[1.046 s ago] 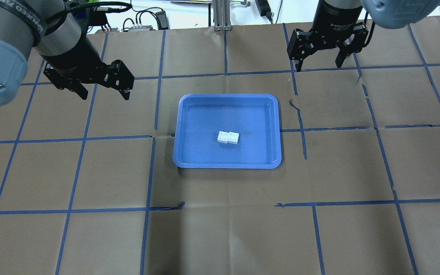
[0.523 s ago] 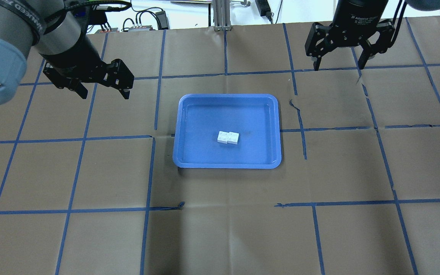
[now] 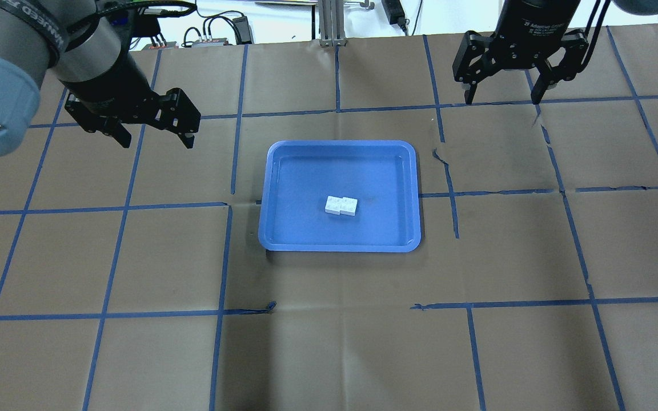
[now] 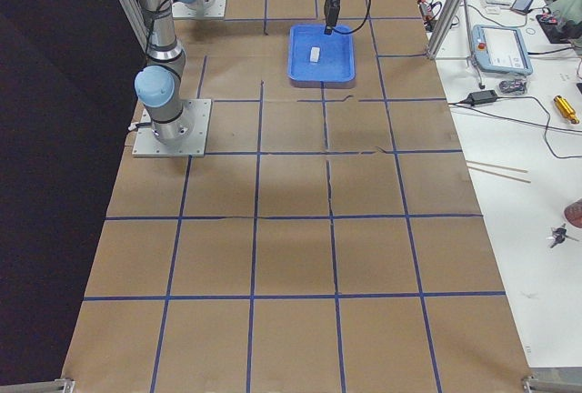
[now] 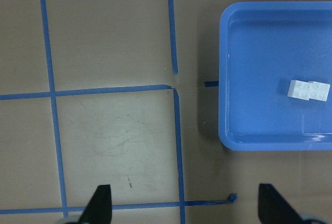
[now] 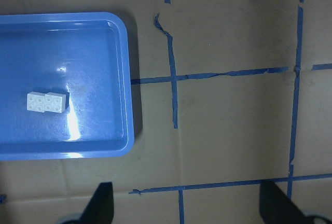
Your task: Assemble white blocks and place on blue tray
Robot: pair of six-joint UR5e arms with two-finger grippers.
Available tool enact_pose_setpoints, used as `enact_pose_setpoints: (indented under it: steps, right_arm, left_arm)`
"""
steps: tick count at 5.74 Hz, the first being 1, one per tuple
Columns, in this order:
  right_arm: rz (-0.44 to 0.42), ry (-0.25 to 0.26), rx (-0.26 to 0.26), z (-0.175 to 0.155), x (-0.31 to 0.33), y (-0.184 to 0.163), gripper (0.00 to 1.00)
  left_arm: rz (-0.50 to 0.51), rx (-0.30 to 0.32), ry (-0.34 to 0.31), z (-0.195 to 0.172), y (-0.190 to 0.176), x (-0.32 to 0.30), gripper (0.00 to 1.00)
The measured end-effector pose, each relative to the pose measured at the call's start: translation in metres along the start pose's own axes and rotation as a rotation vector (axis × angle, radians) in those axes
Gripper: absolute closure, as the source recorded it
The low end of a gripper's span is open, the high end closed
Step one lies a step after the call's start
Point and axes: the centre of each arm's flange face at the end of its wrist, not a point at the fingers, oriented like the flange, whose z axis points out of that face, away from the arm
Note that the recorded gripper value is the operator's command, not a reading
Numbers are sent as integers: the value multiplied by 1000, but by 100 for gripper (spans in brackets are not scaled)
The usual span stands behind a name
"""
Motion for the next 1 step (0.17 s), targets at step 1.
enact_pose_setpoints:
  steps: [1]
  right_arm:
    - [0, 1, -1, 0, 0, 0, 0]
  left_arm:
    - [0, 1, 0, 0, 0, 0, 1]
